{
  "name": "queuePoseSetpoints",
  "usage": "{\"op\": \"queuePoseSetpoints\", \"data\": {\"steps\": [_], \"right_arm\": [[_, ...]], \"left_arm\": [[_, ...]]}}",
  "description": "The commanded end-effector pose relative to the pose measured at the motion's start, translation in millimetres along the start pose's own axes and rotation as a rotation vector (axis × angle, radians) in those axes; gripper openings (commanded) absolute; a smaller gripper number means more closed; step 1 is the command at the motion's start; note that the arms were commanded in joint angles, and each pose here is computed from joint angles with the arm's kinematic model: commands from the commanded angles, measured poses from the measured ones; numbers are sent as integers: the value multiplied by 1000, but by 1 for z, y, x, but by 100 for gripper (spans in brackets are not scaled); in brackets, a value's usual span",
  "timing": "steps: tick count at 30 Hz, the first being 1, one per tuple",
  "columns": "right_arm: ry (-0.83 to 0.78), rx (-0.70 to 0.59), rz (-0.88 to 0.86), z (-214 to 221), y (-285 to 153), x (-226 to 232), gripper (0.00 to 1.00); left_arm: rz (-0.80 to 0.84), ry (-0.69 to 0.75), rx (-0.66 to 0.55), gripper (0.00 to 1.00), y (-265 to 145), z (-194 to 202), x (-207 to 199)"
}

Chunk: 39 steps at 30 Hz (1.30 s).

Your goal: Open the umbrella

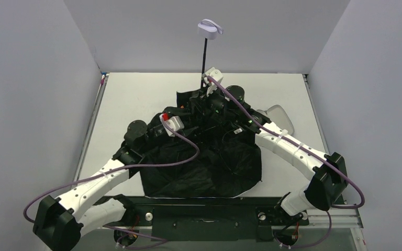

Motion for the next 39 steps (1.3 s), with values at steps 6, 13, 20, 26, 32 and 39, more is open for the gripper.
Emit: {"op": "queuePoseSetpoints", "data": {"steps": [6, 13, 20, 26, 32, 39], "right_arm": [[-11, -170, -70, -42, -12, 19, 0], [25, -173, -80, -45, -11, 24, 0], [37, -163, -89, -44, -8, 26, 0], [44, -170, -103, -48, -7, 30, 0], [35, -169, -103, -50, -9, 30, 0], [43, -165, -87, -48, -8, 23, 0]], "left_arm": [[-233, -192, -9, 37, 1, -11, 33], [-266, -212, -60, 30, 19, -10, 43], [-223, -147, -94, 32, 34, -6, 45], [-256, -176, -46, 30, 50, 8, 50], [-148, -151, -66, 32, 47, 16, 32], [-20, -107, -132, 32, 41, 0, 19]]}}
Point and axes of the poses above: each gripper's point midway between its finger pads, its own y axis out along the fingers, its own x axis along the line the jaws close on, z = x × y, the point moved 8 cm from there along -y, back along the fingers, and after that the axes turned 15 degrees about y, right-handed, at the moved point
